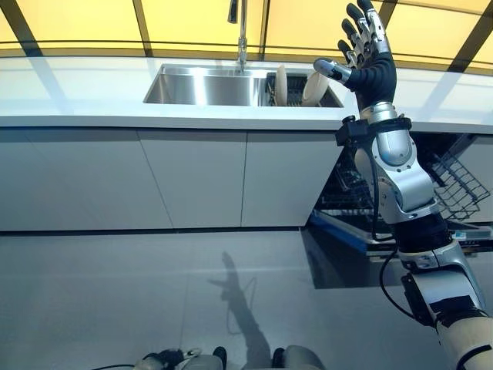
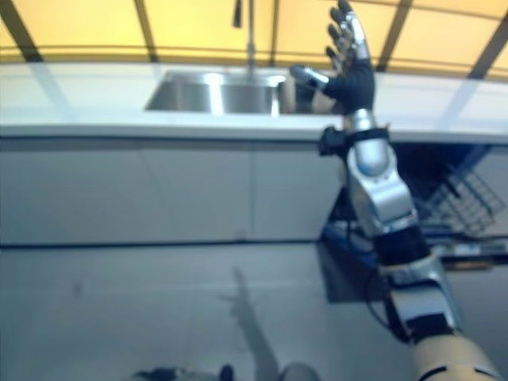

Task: Take plates into dishwasher

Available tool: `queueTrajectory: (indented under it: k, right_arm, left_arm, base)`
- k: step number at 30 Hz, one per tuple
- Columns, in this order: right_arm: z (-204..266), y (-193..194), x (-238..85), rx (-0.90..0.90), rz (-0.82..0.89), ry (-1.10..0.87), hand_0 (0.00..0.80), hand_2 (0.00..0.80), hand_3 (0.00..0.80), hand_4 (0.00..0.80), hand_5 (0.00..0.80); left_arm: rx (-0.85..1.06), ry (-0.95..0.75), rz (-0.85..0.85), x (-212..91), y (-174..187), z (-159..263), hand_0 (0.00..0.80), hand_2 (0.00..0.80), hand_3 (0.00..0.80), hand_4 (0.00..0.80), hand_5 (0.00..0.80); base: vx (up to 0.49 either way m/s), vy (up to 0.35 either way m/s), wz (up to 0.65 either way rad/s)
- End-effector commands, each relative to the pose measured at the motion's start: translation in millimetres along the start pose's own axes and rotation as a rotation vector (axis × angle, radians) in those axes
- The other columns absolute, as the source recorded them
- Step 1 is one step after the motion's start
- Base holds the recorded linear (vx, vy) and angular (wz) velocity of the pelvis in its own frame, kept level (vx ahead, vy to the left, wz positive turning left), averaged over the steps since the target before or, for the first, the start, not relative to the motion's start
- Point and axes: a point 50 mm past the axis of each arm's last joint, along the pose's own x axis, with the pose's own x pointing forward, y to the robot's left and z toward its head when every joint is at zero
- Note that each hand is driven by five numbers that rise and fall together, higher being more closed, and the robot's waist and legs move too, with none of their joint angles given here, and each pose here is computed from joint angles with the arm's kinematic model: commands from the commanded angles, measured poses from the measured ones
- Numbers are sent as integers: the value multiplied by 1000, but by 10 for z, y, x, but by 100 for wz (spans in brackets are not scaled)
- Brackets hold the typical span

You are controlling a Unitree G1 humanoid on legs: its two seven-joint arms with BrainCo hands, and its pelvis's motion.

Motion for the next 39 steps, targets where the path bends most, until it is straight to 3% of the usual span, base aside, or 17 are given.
queueTrajectory:
  k: [1, 10, 19, 28, 39]
  right_arm:
    - [371, -170, 180, 5, -40, -95, 0, 0, 0, 0, 0]
    - [245, -56, 233, -18, 20, 20, 0, 0, 0, 0, 0]
    - [78, -2, 11, -53, -6, 40, 0, 0, 0, 0, 0]
    - [11, -60, 193, -77, -31, 90, 0, 0, 0, 0, 0]
    - [-130, -417, 71, -161, -61, 178, 0, 0, 0, 0, 0]
  left_arm:
    - [75, 56, -13, 6, -89, -117, 0, 0, 0, 0, 0]
    - [48, 34, -10, -4, -67, -173, 0, 0, 0, 0, 0]
    - [-6, -100, 51, -16, 51, 23, 0, 0, 0, 0, 0]
    - [-59, -64, 96, -21, 70, -68, 0, 0, 0, 0, 0]
    - [-80, -35, 88, -31, 106, -126, 0, 0, 0, 0, 0]
  base:
    - [540, -148, 60]
    - [491, -216, 27]
    - [282, -188, 15]
    - [383, 75, -13]
    - [400, 285, -70]
